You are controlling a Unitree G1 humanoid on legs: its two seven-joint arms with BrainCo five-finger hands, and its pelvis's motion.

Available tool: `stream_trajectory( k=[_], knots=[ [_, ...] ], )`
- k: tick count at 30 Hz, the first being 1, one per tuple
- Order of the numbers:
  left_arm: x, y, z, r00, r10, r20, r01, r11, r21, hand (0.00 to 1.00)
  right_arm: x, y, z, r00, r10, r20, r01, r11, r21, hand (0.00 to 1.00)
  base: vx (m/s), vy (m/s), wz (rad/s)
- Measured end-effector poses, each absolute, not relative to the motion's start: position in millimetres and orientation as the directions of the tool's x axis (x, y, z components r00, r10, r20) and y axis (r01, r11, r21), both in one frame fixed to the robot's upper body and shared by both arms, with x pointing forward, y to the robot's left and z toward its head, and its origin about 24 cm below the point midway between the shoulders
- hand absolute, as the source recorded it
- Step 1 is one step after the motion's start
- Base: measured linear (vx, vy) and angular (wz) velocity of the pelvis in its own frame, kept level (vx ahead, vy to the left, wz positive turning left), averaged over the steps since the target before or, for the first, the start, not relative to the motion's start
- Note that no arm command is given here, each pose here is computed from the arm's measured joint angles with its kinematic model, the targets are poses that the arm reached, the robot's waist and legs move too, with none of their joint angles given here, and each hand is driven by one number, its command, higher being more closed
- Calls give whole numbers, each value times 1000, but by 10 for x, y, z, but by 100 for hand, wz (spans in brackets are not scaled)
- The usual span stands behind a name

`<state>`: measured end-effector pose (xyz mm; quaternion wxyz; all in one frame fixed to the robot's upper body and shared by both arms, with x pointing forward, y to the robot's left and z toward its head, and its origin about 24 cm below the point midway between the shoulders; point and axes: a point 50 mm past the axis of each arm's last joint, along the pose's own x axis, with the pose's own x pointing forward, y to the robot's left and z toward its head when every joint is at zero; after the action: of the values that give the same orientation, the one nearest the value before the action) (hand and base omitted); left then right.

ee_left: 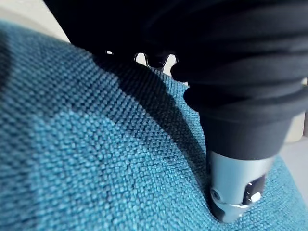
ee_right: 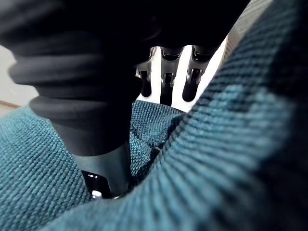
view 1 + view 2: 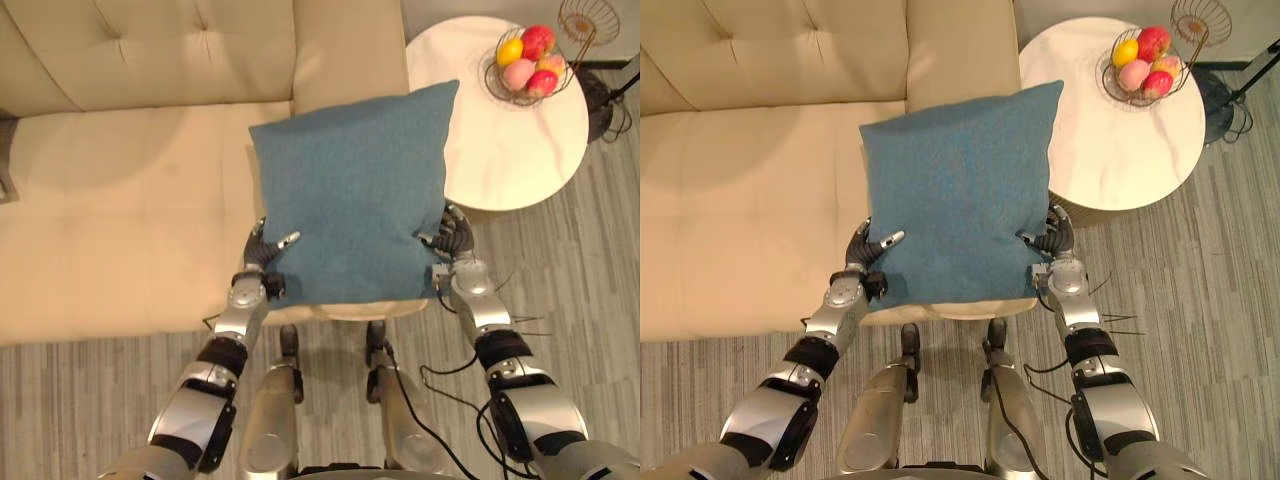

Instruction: Pick up cushions and gather them together orderly.

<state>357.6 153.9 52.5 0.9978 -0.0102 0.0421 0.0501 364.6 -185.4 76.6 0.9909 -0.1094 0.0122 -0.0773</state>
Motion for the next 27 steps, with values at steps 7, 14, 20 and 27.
stream_trajectory(
  k=[7,14,20,27],
  knots=[
    [3638,1642,777,994,110,4,-110,994,-17,100,3664,-1678,977,994,-73,86,91,968,-235,100,-27,-34,-12],
    [3200,1589,754,992,77,103,-69,994,-85,100,3175,-1566,894,984,-9,175,43,981,-189,100,114,-4,-4],
    [2525,1701,302,992,126,-15,-127,986,-108,100,2718,-1438,602,992,62,110,-45,987,-154,100,80,2,-16],
    [2115,1754,109,982,168,-90,-181,969,-170,100,2373,-1361,367,994,99,46,-97,994,-52,100,-86,21,0]
  ],
)
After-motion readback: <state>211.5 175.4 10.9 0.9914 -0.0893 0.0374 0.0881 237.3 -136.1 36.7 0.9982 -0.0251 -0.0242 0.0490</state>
